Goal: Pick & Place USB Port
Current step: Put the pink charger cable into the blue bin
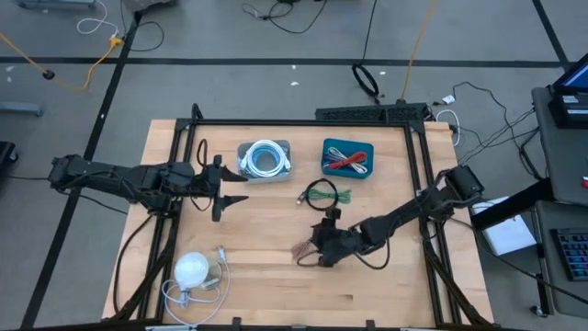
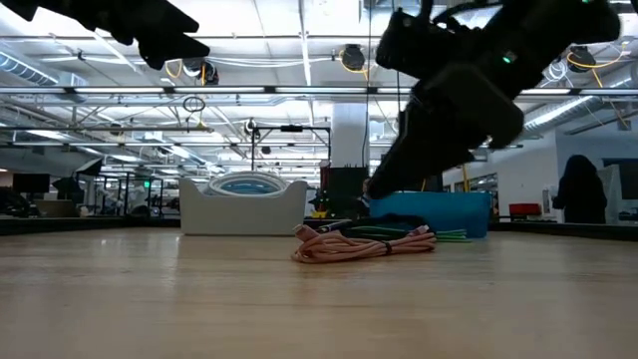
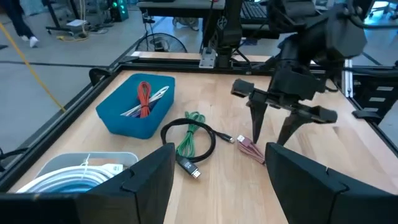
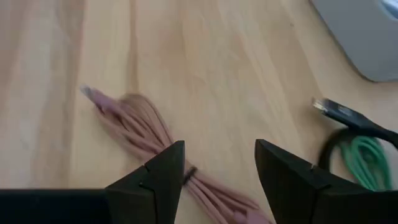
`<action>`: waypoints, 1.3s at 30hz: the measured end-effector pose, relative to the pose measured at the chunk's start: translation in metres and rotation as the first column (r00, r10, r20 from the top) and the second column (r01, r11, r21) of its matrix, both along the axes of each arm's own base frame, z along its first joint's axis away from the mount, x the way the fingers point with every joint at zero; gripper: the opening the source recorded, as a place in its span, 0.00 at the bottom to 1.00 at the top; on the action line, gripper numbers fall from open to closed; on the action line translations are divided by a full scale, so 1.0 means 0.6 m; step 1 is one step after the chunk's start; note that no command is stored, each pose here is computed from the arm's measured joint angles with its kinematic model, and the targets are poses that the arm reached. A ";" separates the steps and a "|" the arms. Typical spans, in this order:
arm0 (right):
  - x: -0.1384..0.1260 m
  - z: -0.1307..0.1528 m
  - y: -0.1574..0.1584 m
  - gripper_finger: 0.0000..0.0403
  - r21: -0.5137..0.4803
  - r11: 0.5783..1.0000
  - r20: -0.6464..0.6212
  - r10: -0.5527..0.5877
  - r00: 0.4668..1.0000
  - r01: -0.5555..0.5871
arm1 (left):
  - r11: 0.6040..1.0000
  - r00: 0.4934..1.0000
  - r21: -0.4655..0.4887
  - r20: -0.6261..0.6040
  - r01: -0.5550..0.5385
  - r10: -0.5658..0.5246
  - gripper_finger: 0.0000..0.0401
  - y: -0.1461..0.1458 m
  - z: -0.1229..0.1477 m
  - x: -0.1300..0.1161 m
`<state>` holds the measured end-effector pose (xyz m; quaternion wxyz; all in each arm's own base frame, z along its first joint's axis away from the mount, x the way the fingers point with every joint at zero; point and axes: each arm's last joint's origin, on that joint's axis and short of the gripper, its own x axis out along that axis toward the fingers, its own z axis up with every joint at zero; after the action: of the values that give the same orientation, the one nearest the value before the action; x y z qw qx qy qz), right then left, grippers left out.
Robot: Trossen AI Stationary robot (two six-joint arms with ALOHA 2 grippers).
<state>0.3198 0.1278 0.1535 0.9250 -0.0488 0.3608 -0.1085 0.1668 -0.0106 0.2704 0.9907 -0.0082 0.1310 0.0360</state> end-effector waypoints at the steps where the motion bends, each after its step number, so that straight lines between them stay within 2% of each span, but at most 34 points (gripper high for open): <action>1: 0.002 0.001 -0.002 0.47 0.025 1.000 0.002 0.009 1.000 -0.009 | 1.000 1.000 0.003 0.000 0.001 -0.001 0.64 0.000 0.000 0.000; 9: 0.005 -0.001 -0.008 0.52 0.112 0.986 -0.057 0.128 0.990 -0.121 | 1.000 1.000 0.017 -0.001 0.004 -0.004 0.64 0.000 0.000 0.000; 13: 0.006 -0.001 -0.009 0.55 0.087 0.985 -0.060 0.155 0.986 -0.149 | 1.000 1.000 0.004 0.000 0.001 -0.001 0.64 0.000 0.000 0.000; 24: 0.031 -0.073 -0.025 0.57 0.116 0.982 -0.161 0.166 0.973 -0.148 | 1.000 1.000 -0.008 -0.006 -0.002 0.002 0.64 0.000 -0.001 0.000; 29: 0.030 -0.081 -0.028 0.43 0.119 0.984 -0.182 0.156 0.971 -0.136 | 1.000 1.000 -0.004 -0.007 -0.001 0.001 0.64 0.000 -0.001 0.000; 35: 0.032 -0.075 -0.025 0.08 0.158 0.983 -0.163 0.119 0.979 -0.093 | 1.000 1.000 -0.003 -0.008 -0.001 0.001 0.64 0.000 -0.002 0.000; 37: 0.038 -0.059 -0.020 0.04 0.133 0.986 -0.140 0.117 0.983 -0.099 | 1.000 1.000 -0.003 -0.008 -0.001 0.001 0.64 0.000 -0.002 0.000; 39: 0.044 -0.039 -0.011 0.04 0.054 0.994 -0.113 0.101 0.988 -0.095 | 1.000 1.000 -0.003 -0.008 -0.001 0.001 0.64 0.000 -0.002 0.000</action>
<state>0.3462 0.1210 0.1301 0.9076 -0.0500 0.4137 -0.0512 0.1666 -0.0105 0.2695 0.9901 -0.0097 0.1350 0.0363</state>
